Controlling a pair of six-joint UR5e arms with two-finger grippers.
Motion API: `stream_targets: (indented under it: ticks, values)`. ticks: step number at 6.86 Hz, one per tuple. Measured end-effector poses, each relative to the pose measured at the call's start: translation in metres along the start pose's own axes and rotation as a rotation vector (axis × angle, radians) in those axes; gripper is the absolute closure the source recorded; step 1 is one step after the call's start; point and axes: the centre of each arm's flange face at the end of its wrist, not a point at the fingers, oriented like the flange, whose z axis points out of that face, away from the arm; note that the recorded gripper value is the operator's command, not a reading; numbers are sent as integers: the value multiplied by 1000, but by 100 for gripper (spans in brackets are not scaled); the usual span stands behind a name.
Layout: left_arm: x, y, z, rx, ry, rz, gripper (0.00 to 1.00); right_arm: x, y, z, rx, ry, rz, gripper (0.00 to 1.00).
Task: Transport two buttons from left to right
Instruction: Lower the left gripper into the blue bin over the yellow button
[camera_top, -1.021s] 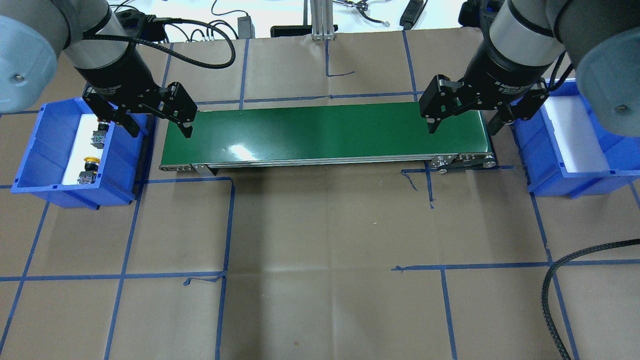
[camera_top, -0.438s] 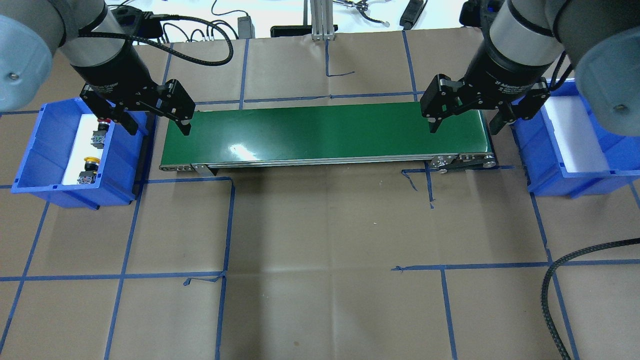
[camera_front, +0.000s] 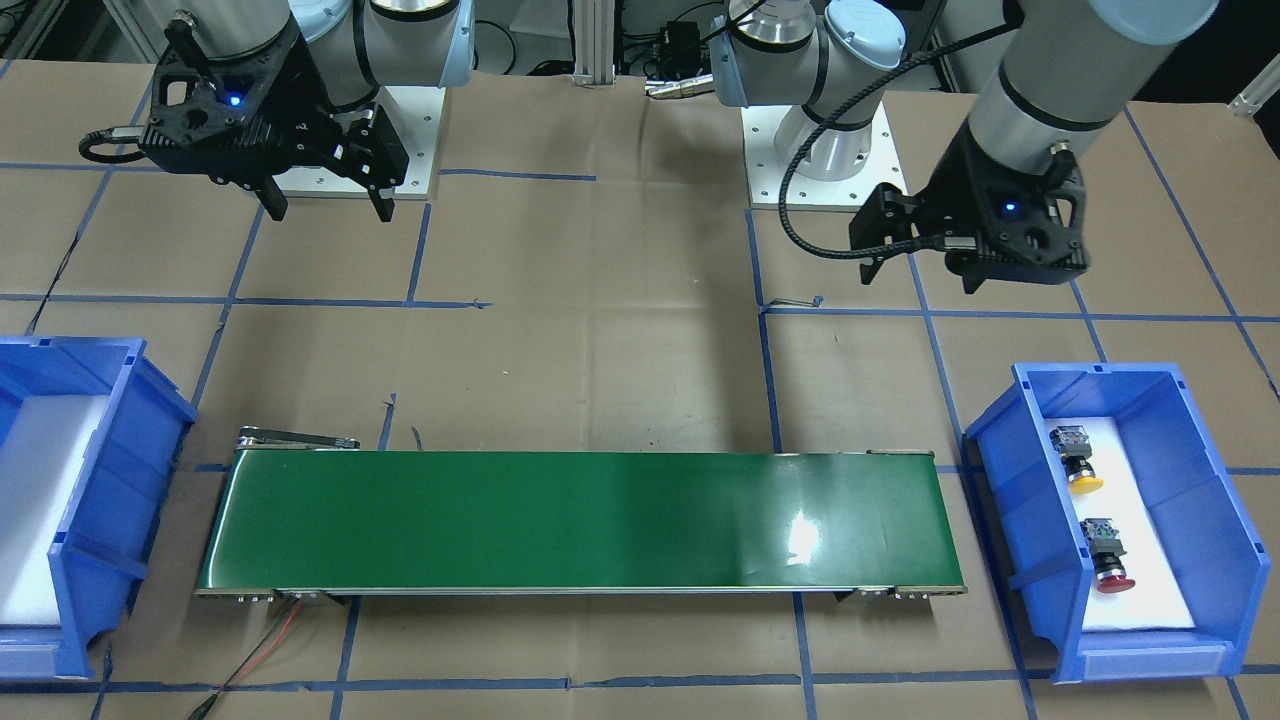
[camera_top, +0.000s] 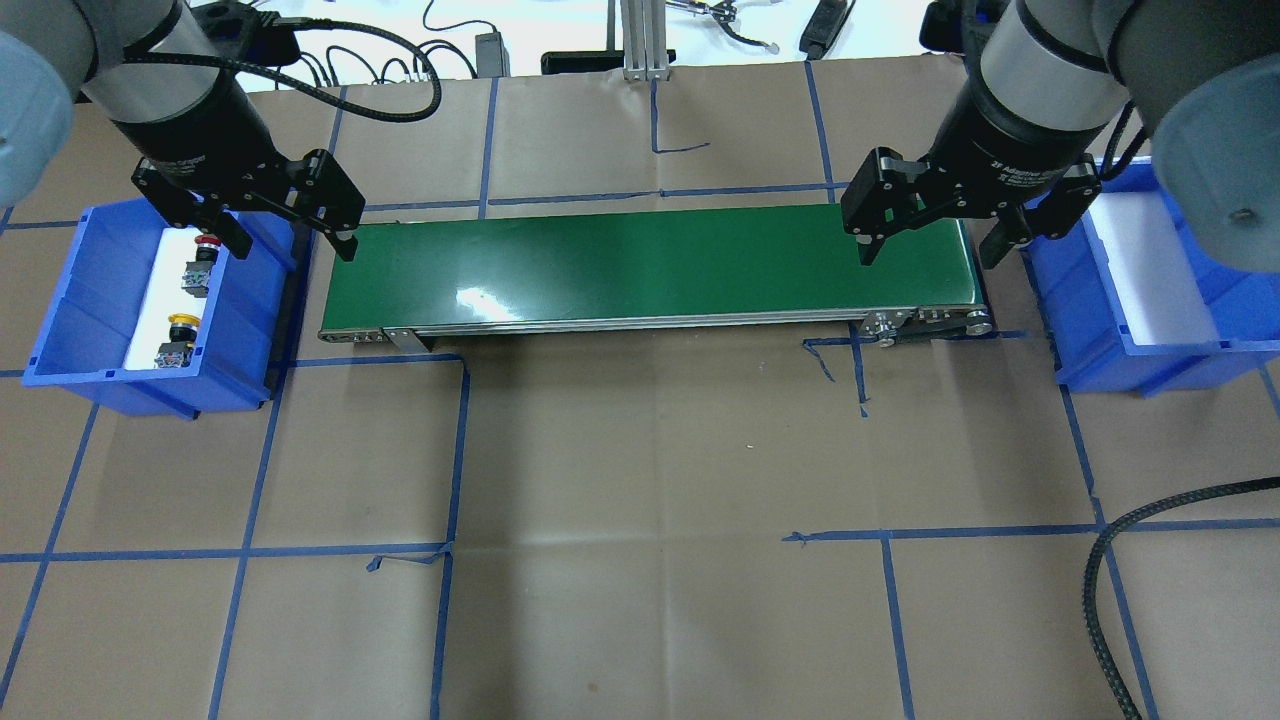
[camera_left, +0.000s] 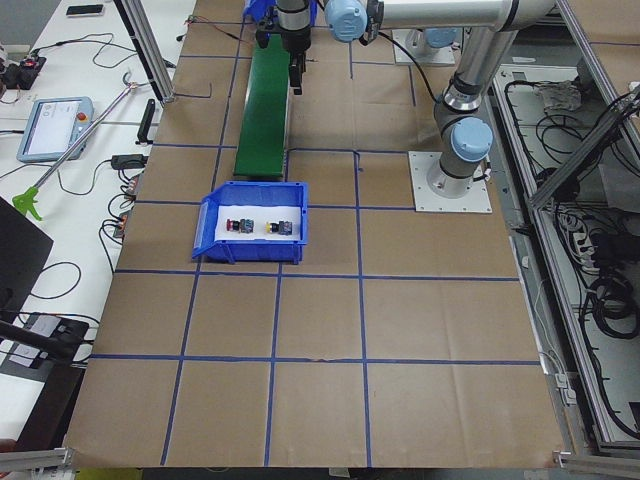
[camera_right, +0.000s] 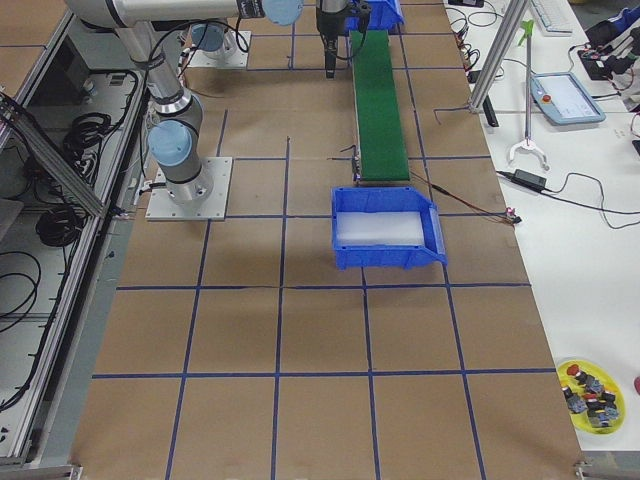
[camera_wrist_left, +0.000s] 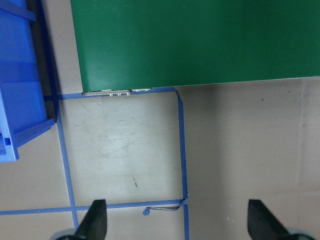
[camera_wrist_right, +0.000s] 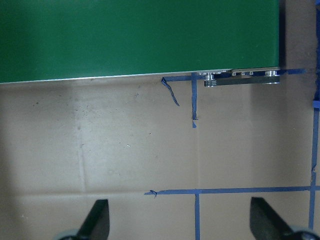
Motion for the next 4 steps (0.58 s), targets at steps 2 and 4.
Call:
stream_targets:
  ticks: [2, 4]
  values:
    - [-105, -16, 12, 17, 1, -71, 0, 0, 0, 0, 0, 0, 1, 0]
    - [-204, -26, 38, 50, -23, -116, 0, 0, 1, 0, -1, 1, 1, 0]
